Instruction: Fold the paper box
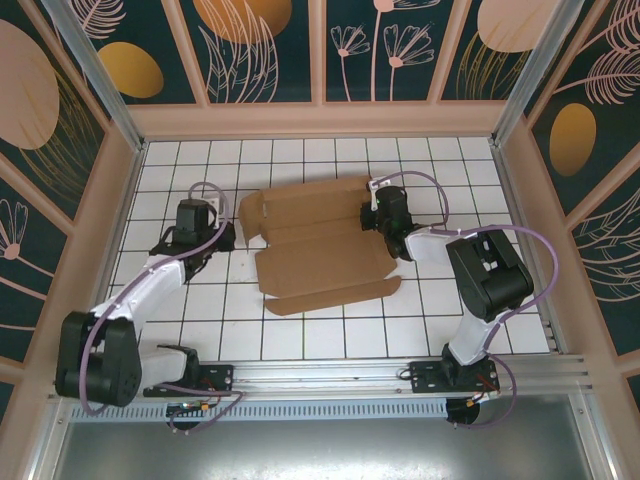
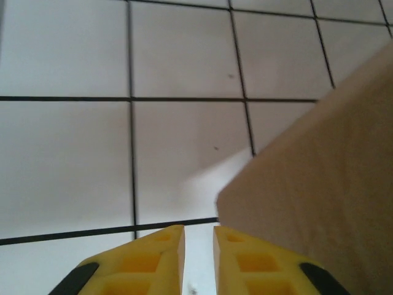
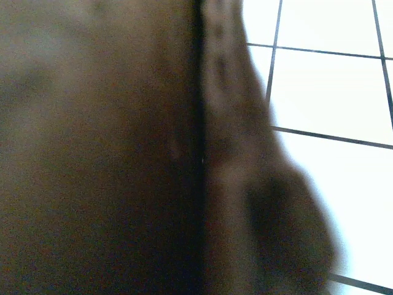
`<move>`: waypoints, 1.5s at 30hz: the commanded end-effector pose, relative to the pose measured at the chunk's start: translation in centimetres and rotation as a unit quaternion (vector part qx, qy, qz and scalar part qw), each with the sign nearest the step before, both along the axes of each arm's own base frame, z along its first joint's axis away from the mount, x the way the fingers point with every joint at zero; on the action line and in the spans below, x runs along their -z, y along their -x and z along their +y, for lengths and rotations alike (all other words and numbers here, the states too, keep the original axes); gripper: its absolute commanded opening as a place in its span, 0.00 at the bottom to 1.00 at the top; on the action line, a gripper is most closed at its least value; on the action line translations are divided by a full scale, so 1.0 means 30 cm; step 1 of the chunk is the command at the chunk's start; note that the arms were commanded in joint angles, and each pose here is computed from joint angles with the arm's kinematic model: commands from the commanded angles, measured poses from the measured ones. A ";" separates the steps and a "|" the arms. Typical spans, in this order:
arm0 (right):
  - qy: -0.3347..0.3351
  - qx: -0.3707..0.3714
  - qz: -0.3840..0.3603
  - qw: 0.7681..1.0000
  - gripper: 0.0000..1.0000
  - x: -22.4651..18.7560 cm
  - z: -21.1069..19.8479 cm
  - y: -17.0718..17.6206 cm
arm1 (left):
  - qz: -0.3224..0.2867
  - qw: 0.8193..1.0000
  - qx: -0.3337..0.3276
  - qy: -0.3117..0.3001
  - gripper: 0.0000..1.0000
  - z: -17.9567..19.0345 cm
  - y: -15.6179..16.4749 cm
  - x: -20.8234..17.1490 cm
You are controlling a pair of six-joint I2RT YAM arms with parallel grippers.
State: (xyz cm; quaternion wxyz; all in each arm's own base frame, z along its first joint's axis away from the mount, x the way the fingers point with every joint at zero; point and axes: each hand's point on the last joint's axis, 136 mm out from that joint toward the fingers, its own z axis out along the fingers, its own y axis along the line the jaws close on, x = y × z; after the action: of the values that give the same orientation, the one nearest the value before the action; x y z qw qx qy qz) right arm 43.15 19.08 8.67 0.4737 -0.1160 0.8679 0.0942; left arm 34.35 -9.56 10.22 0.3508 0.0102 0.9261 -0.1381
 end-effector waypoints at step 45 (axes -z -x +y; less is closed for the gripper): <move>0.009 -0.025 0.037 0.999 0.00 0.053 0.040 0.058 | -0.085 0.996 0.017 -0.035 0.34 -0.168 -0.293 -0.058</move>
State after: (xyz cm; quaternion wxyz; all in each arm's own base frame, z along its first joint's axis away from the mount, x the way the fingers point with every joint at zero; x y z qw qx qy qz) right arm 43.19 19.69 8.72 0.4689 -0.1224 0.8693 0.0978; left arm 41.38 -15.41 11.09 0.3961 0.0715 0.9047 -0.1394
